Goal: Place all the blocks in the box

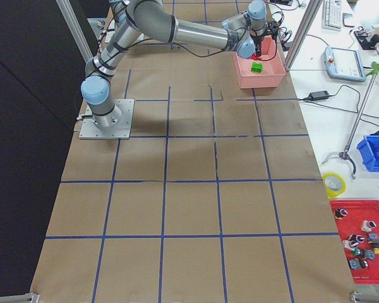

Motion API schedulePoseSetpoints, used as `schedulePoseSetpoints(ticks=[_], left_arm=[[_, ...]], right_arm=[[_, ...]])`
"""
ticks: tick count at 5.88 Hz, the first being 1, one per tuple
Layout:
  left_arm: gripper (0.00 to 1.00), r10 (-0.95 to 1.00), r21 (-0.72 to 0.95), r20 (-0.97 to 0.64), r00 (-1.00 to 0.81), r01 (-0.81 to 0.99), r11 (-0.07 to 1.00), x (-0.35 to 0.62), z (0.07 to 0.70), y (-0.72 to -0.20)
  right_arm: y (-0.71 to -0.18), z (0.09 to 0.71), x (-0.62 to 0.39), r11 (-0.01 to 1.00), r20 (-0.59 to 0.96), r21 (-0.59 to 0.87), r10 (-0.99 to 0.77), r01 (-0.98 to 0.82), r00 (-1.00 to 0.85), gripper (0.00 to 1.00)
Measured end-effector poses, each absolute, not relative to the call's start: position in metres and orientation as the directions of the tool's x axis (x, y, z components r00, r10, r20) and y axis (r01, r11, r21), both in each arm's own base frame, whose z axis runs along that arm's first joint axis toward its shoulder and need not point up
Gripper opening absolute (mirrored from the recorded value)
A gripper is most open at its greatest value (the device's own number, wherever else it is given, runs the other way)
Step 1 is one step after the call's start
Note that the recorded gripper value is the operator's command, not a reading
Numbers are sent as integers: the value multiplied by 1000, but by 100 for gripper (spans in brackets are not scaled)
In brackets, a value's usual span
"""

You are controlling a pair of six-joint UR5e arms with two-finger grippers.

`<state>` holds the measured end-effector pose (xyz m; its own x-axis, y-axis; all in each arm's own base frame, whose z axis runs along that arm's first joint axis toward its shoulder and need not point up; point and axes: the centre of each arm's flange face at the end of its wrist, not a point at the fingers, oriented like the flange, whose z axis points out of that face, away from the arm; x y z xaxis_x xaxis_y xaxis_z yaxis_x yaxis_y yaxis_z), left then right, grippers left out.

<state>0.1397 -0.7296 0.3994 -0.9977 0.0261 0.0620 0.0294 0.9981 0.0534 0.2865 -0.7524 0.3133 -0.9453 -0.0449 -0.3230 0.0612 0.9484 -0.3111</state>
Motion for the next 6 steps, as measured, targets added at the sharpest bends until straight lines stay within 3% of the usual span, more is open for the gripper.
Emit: schedulePoseSetpoints(ticks=[3, 6], left_arm=[[7, -207, 38, 131, -970, -203, 978, -5, 403, -750], [7, -283, -58, 160, -946, -295, 954, -200, 358, -766]], right_arm=[[-755, 349, 201, 949, -241, -310, -141, -61, -960, 100], [-703, 403, 115, 974, -122, -65, -225, -219, -967, 100]])
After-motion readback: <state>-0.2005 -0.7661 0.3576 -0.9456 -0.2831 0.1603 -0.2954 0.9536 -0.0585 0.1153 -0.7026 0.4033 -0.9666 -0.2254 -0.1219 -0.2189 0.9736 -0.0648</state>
